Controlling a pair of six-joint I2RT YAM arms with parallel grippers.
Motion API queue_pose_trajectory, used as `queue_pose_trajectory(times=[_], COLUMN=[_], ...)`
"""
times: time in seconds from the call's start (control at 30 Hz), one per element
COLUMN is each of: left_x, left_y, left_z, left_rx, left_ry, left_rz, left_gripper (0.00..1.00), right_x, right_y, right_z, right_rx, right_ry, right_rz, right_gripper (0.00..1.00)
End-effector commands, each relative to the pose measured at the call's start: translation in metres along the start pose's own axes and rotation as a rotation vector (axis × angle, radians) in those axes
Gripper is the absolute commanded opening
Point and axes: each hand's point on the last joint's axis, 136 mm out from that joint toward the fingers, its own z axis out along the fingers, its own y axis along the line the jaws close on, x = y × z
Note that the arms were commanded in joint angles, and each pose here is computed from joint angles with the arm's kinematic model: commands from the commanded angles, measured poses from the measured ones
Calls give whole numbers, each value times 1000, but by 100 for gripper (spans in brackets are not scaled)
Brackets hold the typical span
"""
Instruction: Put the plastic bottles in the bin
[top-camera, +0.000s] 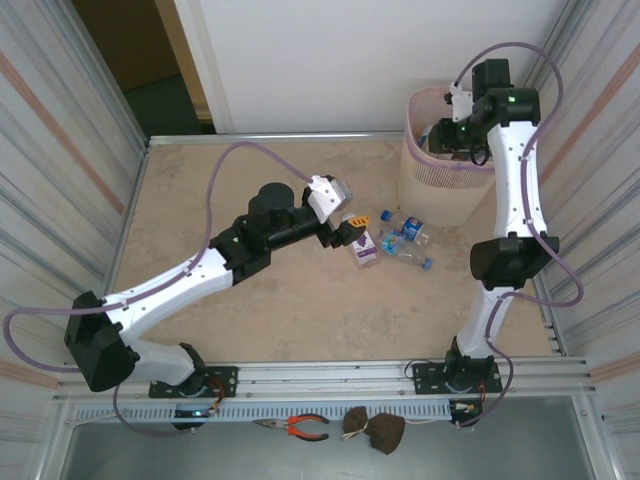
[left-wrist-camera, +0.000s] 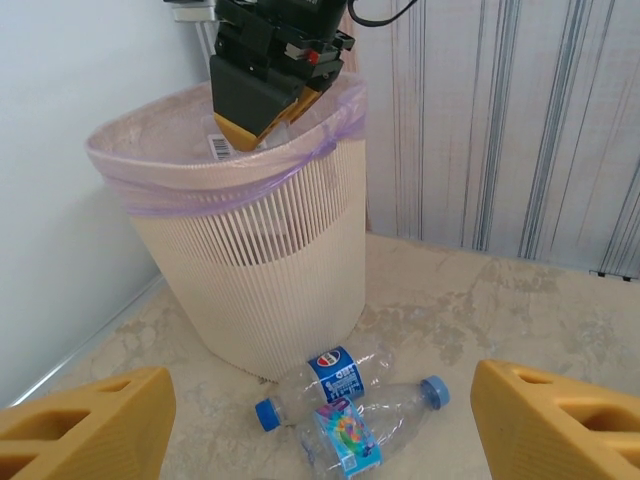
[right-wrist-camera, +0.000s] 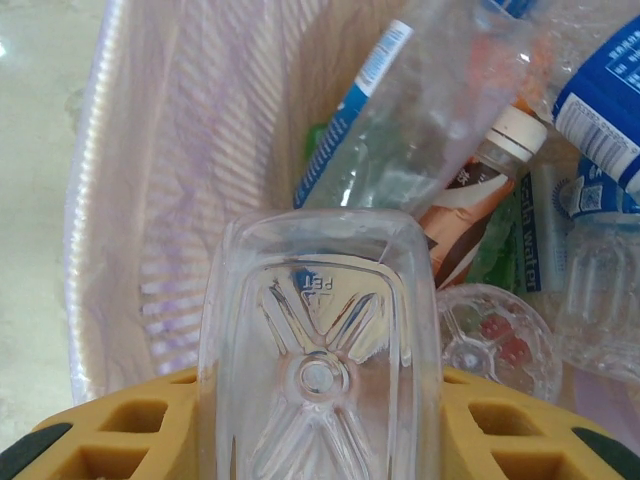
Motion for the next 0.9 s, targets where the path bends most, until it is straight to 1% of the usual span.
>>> queue_pose_trajectory(times=[0.0, 0.1, 0.3, 0.4, 0.53, 0.7, 0.77, 0.87], left_x=[-6, -6, -5, -5, -5, -3, -4, -6], left_y=[1, 1, 2, 2, 1, 1, 1, 1], left_z=[-7, -7, -8, -8, -10, -10, -10, -10], left_rx=[-17, -18, -20, -21, -19, -18, -18, -17], left_ry=[-22, -19, -18, -19, -21, -19, -19, -25], left_rz=[-11, -11, -12, -16, -23, -24, -24, -29], left_gripper=[78, 78, 78, 78, 78, 78, 78, 78], right_x=[31, 38, 46, 51, 63, 67, 66, 59], right_y=[-24, -23, -32, -28, -27, -29, -30, -26], right_z=[49, 63, 74, 84, 99, 109, 111, 105], right_rx=[95, 96, 157, 112, 84, 56, 45, 24], right_ry=[191, 235, 279, 294, 345, 355, 356, 328], right_rz=[-30, -33, -52, -39, -15, 8, 21, 34], right_gripper=[26, 26, 27, 27, 28, 28, 30, 35])
